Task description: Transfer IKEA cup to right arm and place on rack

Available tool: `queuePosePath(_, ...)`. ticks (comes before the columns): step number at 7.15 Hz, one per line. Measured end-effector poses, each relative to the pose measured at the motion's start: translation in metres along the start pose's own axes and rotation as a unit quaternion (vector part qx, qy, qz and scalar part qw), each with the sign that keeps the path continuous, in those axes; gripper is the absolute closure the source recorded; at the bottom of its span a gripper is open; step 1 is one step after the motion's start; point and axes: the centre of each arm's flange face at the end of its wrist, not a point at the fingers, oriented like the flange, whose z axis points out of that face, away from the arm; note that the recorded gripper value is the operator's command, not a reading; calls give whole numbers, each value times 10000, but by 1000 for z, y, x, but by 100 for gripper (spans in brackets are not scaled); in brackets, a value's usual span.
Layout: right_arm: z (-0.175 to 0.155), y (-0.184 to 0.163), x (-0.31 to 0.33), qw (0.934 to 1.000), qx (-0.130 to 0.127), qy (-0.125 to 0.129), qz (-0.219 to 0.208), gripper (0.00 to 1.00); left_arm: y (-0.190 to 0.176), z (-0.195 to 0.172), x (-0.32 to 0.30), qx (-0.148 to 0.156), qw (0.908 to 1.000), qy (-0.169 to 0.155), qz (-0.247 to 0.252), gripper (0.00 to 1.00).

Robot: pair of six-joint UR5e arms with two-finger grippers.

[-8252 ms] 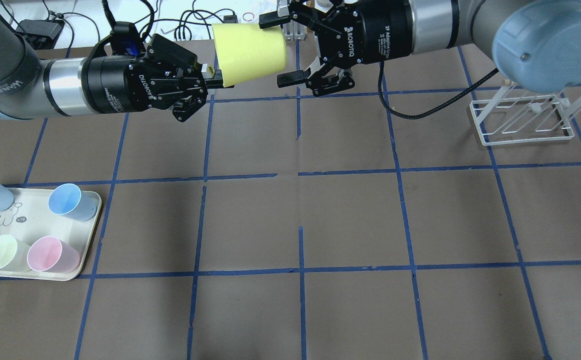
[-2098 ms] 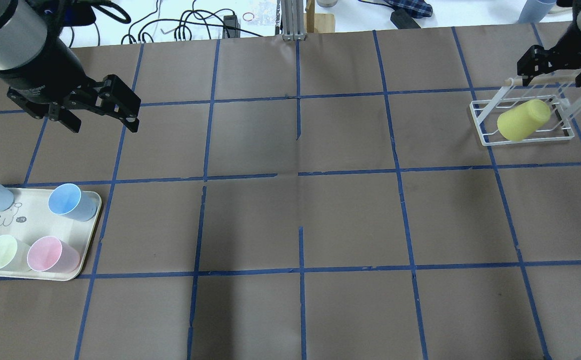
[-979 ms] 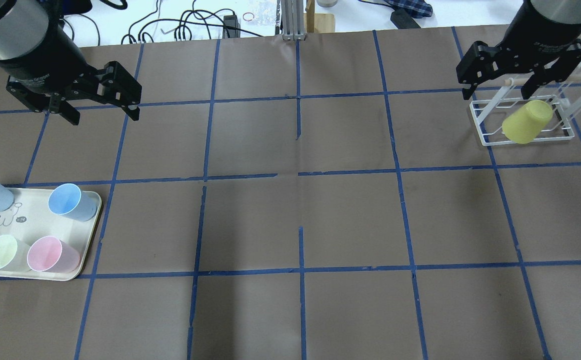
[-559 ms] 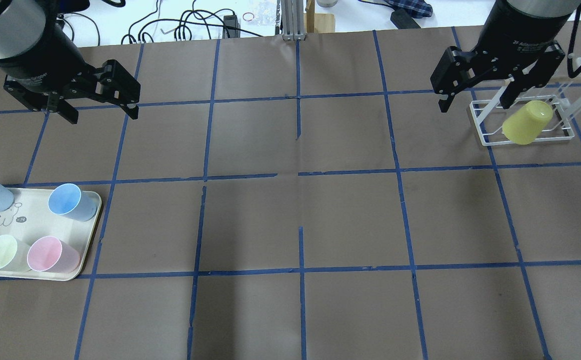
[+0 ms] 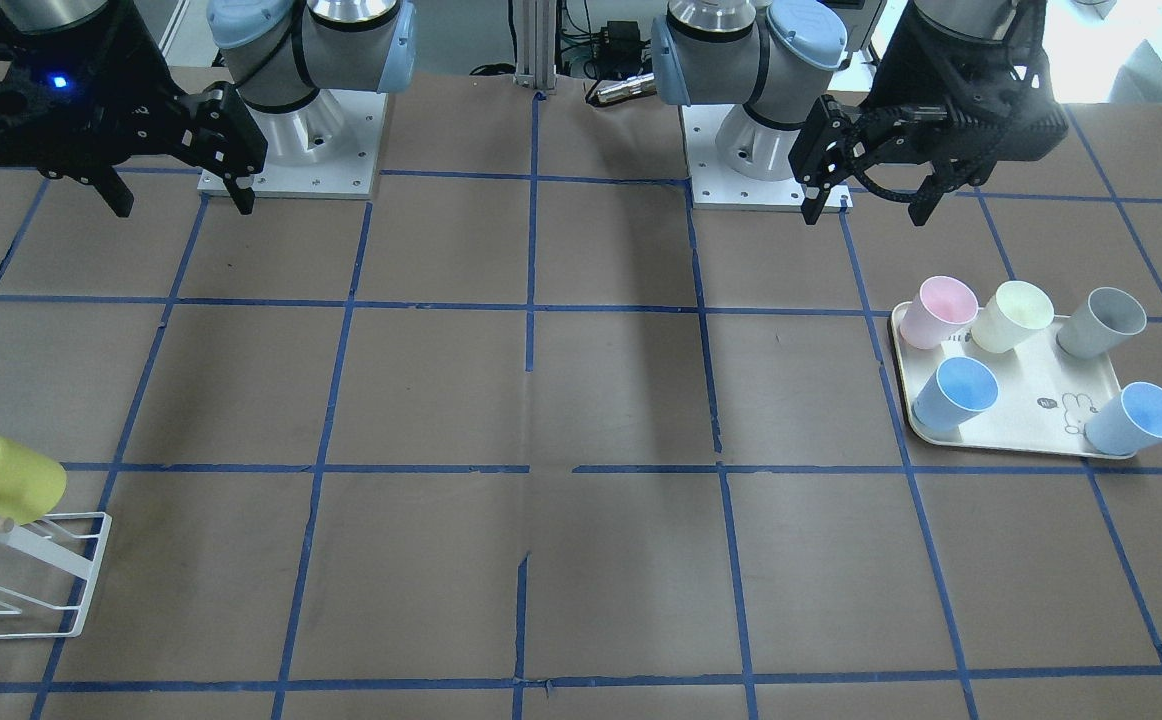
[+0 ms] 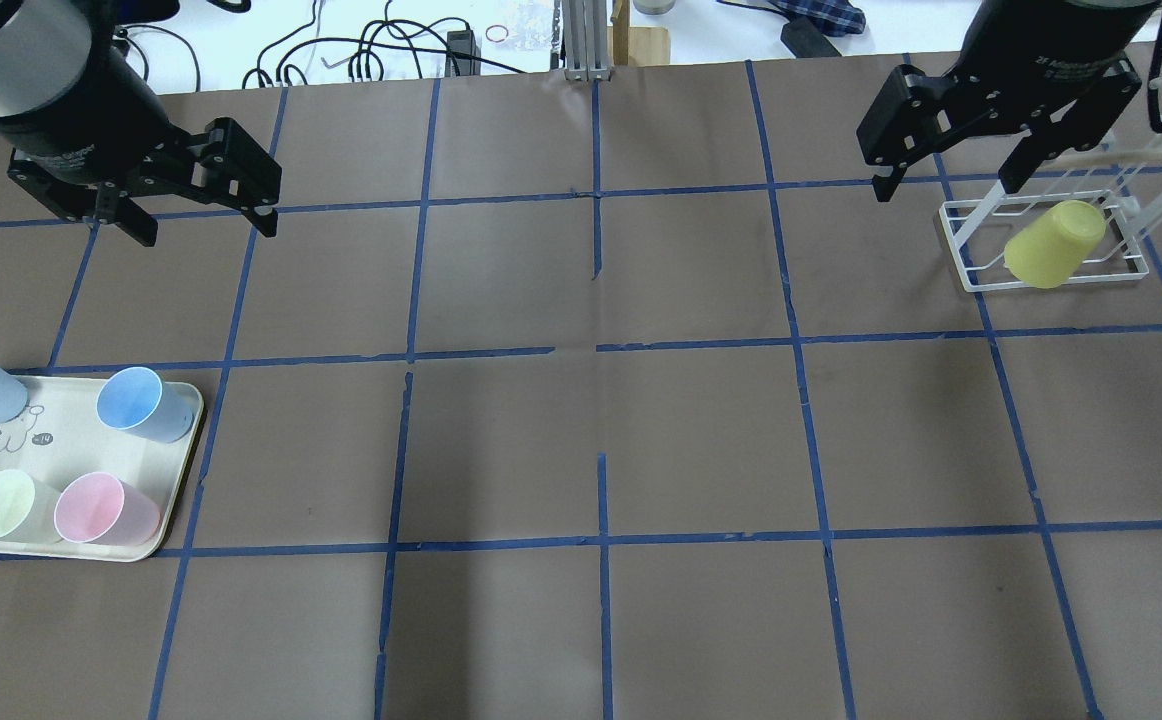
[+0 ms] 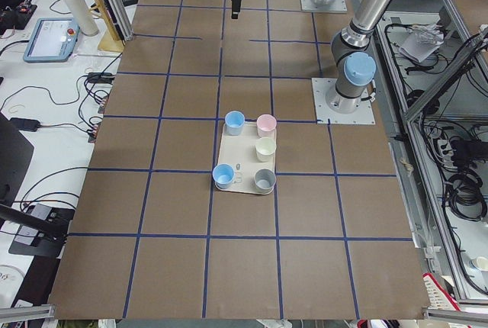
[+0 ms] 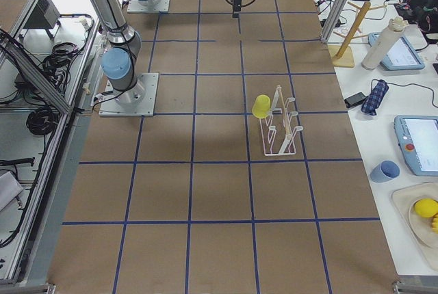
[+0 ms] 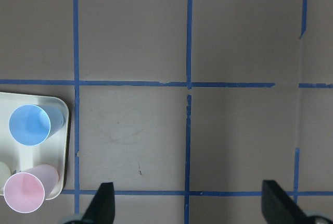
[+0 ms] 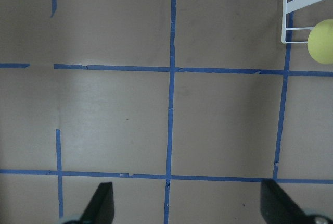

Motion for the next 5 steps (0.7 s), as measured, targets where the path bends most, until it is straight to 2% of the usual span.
queuePosePath(5,7,-14,-30,9999,68,-11,-135,0,-1,1,0,-1,10000,7,-2,0)
